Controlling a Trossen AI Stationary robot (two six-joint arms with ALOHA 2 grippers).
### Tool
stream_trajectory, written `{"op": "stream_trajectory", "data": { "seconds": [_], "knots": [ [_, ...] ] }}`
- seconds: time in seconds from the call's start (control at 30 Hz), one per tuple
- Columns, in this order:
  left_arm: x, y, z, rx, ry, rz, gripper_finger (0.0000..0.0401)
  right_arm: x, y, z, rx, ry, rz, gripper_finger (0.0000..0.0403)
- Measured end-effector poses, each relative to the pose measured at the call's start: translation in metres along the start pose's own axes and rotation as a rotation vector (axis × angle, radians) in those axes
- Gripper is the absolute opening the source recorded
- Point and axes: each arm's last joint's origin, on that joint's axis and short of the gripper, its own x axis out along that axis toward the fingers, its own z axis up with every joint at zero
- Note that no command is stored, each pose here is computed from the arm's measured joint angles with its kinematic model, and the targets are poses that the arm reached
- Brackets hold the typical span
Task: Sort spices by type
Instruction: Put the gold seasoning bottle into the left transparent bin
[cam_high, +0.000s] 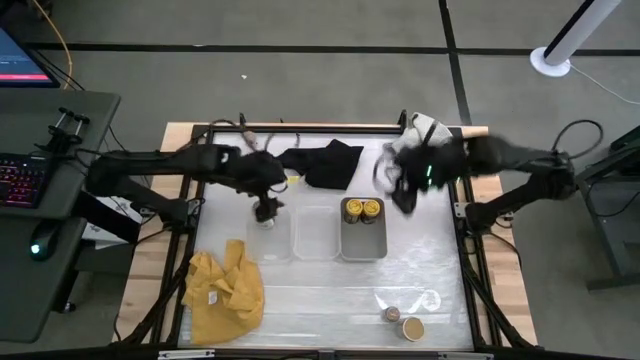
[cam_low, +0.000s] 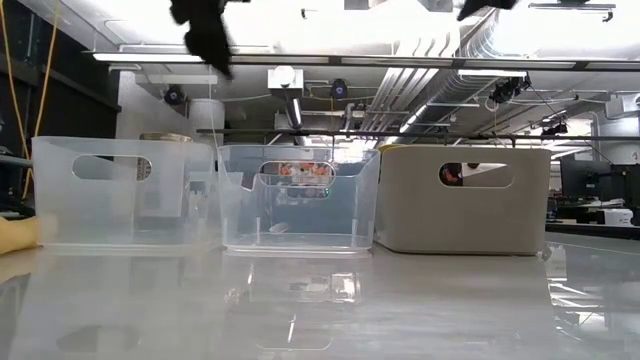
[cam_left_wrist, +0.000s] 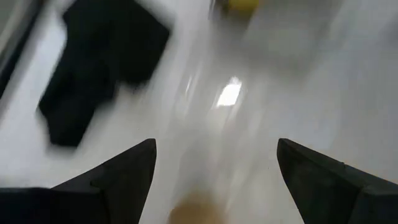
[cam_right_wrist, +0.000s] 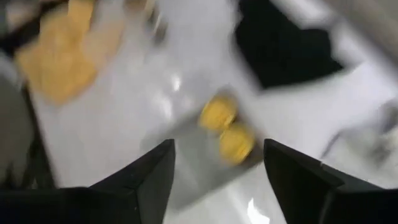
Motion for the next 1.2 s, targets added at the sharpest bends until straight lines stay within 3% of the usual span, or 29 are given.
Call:
{"op": "stream_trajectory", "data": {
  "seconds": [0.17, 0.27, 0.33, 0.47, 0.67, 0.8, 1.2],
  "knots": [
    [-0.020, -0.001, 0.012, -0.118, -0.356, -0.092, 0.0320, 0.044, 0.044, -0.074, 0.028, 0.276, 0.081, 0.0130],
    [-0.028, 0.000, 0.017, -0.138, -0.452, -0.112, 0.0320, 0.056, 0.069, -0.116, 0.088, 0.410, 0.192, 0.0044],
    [-0.031, 0.000, 0.018, -0.132, -0.483, -0.106, 0.0320, 0.056, 0.085, -0.136, 0.142, 0.431, 0.277, 0.0013],
    [-0.031, 0.000, 0.020, -0.084, -0.504, -0.068, 0.0320, 0.051, 0.112, -0.160, 0.195, 0.442, 0.391, 0.0007],
    [-0.029, 0.003, 0.021, -0.054, -0.512, 0.025, 0.0320, 0.080, 0.137, -0.189, 0.136, 0.632, 0.358, 0.0002],
    [-0.028, 0.007, 0.021, -0.064, -0.510, 0.038, 0.0320, 0.098, 0.150, -0.195, 0.110, 0.659, 0.394, 0.0001],
    [-0.028, 0.009, 0.020, -0.067, -0.495, 0.046, 0.0320, 0.110, 0.144, -0.205, 0.049, 0.720, 0.272, 0.0000]
  ]
}}
